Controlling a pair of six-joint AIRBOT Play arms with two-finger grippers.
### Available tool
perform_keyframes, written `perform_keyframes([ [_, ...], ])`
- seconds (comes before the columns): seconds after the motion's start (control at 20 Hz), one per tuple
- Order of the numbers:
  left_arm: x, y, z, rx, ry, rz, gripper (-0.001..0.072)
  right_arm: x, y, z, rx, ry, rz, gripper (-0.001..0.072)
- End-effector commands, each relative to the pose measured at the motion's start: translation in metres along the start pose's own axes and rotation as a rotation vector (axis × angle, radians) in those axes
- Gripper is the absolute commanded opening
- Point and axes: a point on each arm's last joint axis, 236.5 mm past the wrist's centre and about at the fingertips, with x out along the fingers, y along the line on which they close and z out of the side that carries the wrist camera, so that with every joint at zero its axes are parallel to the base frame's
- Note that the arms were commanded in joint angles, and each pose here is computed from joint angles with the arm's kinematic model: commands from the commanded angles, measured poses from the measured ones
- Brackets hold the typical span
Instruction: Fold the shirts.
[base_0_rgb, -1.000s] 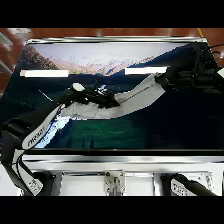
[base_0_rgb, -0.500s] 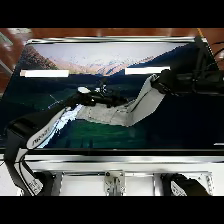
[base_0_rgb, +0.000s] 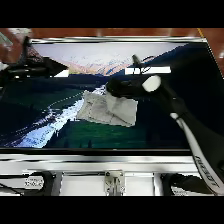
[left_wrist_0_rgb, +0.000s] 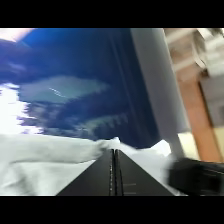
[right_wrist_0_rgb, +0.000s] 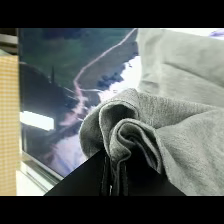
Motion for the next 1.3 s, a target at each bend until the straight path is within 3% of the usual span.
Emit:
perform_keyframes([
  [0.0, -0.069, -0.006, 0.007, 0.052, -0.023, 0.036, 0.0037, 0.088, -0.011, -0.030, 0.213, -0.031, 0.048, 0.0057],
  [0.1, -0.067, -0.013, -0.004, 0.081, 0.020, 0.009, 0.0037, 0.112, -0.011, -0.044, 0.301, -0.033, 0.078, 0.0057],
  [0.3, -0.032, -0.015, -0.033, 0.067, 0.085, -0.024, 0.0037, 0.135, 0.009, -0.043, 0.282, -0.026, 0.133, 0.0058],
  [0.35, -0.021, -0.014, -0.042, 0.056, 0.100, -0.028, 0.0037, 0.137, 0.015, -0.037, 0.274, -0.036, 0.145, 0.0095],
  [0.45, -0.002, -0.017, -0.064, 0.049, 0.150, -0.050, 0.0037, 0.136, 0.022, -0.026, 0.258, -0.066, 0.158, 0.0564],
  [0.5, 0.003, -0.020, -0.072, 0.045, 0.171, -0.061, 0.0037, 0.134, 0.023, -0.019, 0.249, -0.086, 0.161, 0.0597],
  [0.8, -0.010, -0.017, -0.072, 0.050, 0.180, -0.070, 0.0037, 0.073, 0.004, 0.006, 0.036, 0.075, 0.150, 0.0593],
  [0.95, -0.031, -0.003, -0.065, 0.025, 0.156, -0.055, 0.0037, -0.001, -0.078, -0.013, -0.021, 0.349, -0.098, 0.0594],
  [1.0, -0.037, 0.001, -0.062, 0.018, 0.145, -0.046, 0.0037, -0.030, -0.118, -0.018, -0.029, 0.424, -0.238, 0.0613],
  [1.05, -0.042, 0.004, -0.060, 0.013, 0.137, -0.041, 0.0037, -0.057, -0.156, -0.018, -0.020, 0.472, -0.372, 0.0679],
  [1.1, -0.046, 0.005, -0.059, 0.010, 0.135, -0.041, 0.0037, -0.075, -0.179, -0.014, 0.014, 0.484, -0.443, 0.0679],
  [1.25, -0.049, 0.004, -0.062, 0.008, 0.148, -0.051, 0.0037, -0.076, -0.208, -0.012, 0.140, 0.486, -0.454, 0.0679],
])
